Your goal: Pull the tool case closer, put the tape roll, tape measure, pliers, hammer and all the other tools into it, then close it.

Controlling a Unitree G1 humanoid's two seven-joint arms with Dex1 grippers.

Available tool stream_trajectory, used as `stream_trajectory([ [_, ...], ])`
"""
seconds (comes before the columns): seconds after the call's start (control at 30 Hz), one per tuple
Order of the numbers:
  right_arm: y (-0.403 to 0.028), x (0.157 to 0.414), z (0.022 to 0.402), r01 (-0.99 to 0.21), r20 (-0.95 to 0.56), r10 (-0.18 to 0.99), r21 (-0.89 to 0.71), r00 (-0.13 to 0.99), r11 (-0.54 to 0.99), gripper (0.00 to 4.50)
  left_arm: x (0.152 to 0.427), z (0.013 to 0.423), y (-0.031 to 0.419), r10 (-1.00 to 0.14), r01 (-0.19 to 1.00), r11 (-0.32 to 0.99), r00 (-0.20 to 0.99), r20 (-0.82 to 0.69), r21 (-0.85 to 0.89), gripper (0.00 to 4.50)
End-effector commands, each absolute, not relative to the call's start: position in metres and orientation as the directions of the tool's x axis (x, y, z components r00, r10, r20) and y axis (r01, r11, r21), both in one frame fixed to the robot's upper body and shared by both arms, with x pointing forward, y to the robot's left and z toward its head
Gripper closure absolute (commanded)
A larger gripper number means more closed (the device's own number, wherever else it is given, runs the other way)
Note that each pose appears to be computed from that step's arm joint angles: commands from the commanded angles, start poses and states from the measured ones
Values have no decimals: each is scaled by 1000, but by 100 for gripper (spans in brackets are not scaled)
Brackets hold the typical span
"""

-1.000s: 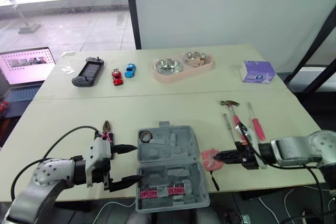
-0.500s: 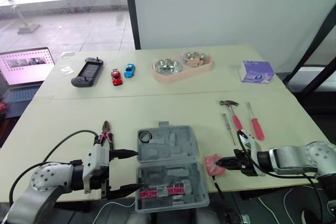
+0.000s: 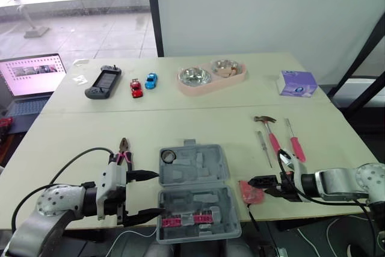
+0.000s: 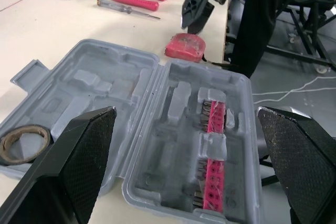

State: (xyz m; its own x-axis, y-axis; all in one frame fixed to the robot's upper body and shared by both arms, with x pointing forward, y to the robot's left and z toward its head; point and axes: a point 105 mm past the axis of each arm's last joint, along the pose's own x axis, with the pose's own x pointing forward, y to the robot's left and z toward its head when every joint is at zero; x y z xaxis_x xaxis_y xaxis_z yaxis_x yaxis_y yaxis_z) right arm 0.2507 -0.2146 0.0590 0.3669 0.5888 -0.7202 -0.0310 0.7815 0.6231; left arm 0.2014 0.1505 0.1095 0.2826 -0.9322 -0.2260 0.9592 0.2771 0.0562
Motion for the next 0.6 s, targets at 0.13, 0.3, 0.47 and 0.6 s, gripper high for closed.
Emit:
stream_trajectory([
  [0.13,-204,254,96,-359,-654,627,514,424,779,4,200,116,150,-935,959,274,282,-215,70,0],
  [0.3,-194,237,99,-881,-613,706,34,355,472,4,200,116,154,-933,957,283,291,-214,67,0],
  [0.47,-203,236,77,-966,-652,715,-203,254,158,4,198,113,157,-927,954,294,299,-227,57,0],
  [0.6,-208,249,62,-966,-701,678,-252,224,58,4,197,113,157,-923,951,304,309,-230,57,0],
])
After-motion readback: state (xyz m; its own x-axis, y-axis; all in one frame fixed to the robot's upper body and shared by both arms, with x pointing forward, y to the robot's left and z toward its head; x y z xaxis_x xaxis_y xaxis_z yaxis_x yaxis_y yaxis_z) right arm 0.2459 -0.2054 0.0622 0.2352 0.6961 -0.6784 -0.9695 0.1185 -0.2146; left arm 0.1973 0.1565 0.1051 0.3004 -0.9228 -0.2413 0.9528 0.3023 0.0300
